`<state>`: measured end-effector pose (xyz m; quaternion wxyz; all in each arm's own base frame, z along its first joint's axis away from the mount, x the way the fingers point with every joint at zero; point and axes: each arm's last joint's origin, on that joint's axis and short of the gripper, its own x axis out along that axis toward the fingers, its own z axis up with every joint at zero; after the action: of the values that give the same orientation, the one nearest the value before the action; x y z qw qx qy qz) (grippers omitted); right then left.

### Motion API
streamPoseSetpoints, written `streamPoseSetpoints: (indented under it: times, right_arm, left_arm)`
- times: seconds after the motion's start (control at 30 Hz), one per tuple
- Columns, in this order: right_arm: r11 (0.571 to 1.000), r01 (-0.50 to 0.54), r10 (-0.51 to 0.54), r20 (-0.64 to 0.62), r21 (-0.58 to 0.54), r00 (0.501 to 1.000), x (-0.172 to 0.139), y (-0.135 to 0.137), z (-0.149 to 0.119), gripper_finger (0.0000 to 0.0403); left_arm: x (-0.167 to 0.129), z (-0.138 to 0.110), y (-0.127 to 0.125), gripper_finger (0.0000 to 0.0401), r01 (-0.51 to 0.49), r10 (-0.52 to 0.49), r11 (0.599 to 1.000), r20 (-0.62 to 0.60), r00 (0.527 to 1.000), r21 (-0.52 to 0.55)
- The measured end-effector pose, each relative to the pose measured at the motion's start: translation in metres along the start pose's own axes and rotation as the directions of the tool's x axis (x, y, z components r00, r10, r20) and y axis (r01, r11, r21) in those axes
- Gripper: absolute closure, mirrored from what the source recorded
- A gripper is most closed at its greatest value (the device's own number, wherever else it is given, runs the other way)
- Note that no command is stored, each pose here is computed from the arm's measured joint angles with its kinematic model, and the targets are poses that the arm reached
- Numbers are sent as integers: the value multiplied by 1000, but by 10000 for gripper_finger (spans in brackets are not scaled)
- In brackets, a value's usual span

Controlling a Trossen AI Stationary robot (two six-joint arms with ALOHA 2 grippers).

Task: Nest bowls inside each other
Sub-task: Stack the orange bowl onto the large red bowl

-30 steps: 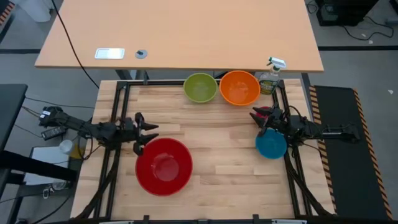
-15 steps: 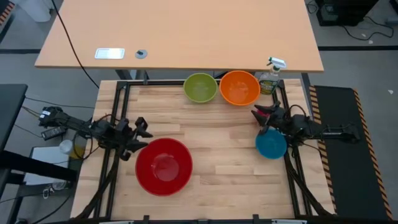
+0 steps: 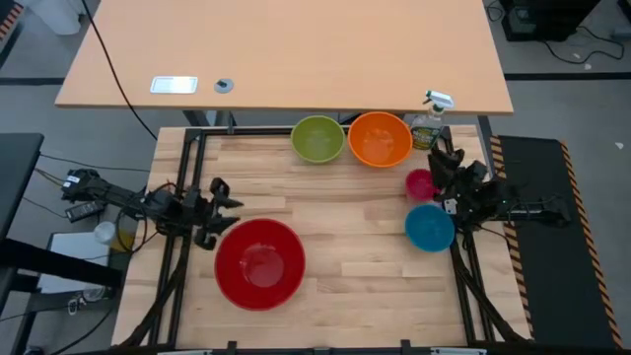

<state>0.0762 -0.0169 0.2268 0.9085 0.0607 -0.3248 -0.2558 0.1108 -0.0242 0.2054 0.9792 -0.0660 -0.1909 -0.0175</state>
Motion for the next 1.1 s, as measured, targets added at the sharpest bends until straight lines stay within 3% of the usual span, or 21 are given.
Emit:
streamPoseSetpoints:
  times: [0.1, 0.2, 0.37, 0.5, 0.67, 0.73, 0.8, 0.9, 1.0, 1.1]
  right_arm:
    - [996, -71, 69, -27, -61, 997, 5, 4, 3, 238]
    - [988, -16, -14, -190, -157, 982, 19, 9, 1, 238]
    - [916, 111, -289, -440, -386, 850, 48, 14, -9, 238]
    - [864, 113, -397, -526, -491, 752, 68, 19, -16, 238]
    - [885, -69, -307, -690, -460, 655, 88, 31, -35, 238]
    - [883, -164, -255, -743, -440, 619, 96, 37, -41, 238]
    - [879, -197, -258, -780, -434, 570, 104, 41, -48, 238]
    - [840, -237, -357, -825, -489, 438, 115, 38, -63, 238]
    - [769, -322, -469, -829, -553, 305, 124, 30, -82, 234]
    - [703, -419, -534, -816, -575, 223, 131, 22, -103, 209]
  left_arm:
    - [0, 1, 6, 213, -182, 182, 982, 18, 983, 51]
    - [0, 2, 12, 213, -290, 289, 954, 28, 957, 77]
    - [8, 21, 20, 213, -374, 370, 926, 68, 926, 47]
    - [18, 35, 23, 213, -415, 415, 909, 2, 910, 24]
    - [28, 53, 21, 213, -439, 437, 898, -135, 889, 16]
    - [32, 61, 19, 213, -424, 420, 905, -159, 894, 8]
    - [36, 65, 16, 213, -399, 393, 917, -174, 903, 4]
    - [40, 62, 12, 213, -370, 364, 929, -207, 908, 8]
    - [44, 57, 11, 213, -361, 361, 931, -231, 903, 42]
    - [48, 57, 12, 213, -363, 372, 928, -212, 904, 80]
